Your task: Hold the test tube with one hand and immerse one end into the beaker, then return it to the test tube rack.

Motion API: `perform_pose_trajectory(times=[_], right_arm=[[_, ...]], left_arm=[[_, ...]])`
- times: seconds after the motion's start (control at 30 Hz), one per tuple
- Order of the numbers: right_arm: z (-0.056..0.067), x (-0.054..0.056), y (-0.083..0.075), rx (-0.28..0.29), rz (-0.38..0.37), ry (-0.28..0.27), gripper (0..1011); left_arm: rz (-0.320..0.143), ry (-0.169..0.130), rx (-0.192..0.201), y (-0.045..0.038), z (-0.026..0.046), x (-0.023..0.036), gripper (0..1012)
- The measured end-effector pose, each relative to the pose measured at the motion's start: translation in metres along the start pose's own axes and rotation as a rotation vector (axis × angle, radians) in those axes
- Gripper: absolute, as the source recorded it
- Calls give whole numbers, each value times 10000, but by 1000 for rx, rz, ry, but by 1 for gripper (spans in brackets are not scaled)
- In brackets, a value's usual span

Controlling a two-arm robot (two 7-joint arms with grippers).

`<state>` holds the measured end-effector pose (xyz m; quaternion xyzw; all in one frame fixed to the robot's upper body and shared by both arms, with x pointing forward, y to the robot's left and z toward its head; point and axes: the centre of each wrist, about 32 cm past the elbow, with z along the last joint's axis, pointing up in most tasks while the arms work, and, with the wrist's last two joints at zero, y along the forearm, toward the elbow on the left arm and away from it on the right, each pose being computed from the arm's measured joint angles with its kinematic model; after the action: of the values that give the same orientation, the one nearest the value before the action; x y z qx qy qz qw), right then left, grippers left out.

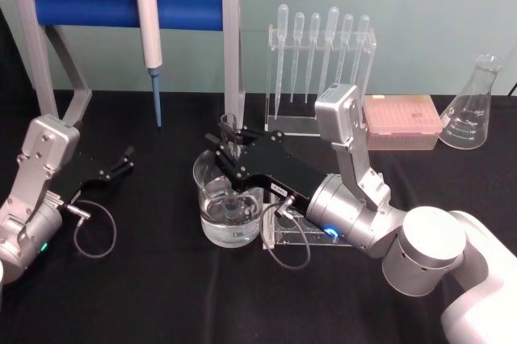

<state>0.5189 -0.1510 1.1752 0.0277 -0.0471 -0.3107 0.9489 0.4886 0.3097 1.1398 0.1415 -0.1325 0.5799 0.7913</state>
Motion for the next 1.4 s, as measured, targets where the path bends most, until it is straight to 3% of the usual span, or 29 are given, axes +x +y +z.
perform_pose_trajectory(times=[1.4], right_arm=[[0, 0, 0, 0, 0, 0, 224]], left_arm=[[0, 0, 0, 0, 0, 0, 1000]])
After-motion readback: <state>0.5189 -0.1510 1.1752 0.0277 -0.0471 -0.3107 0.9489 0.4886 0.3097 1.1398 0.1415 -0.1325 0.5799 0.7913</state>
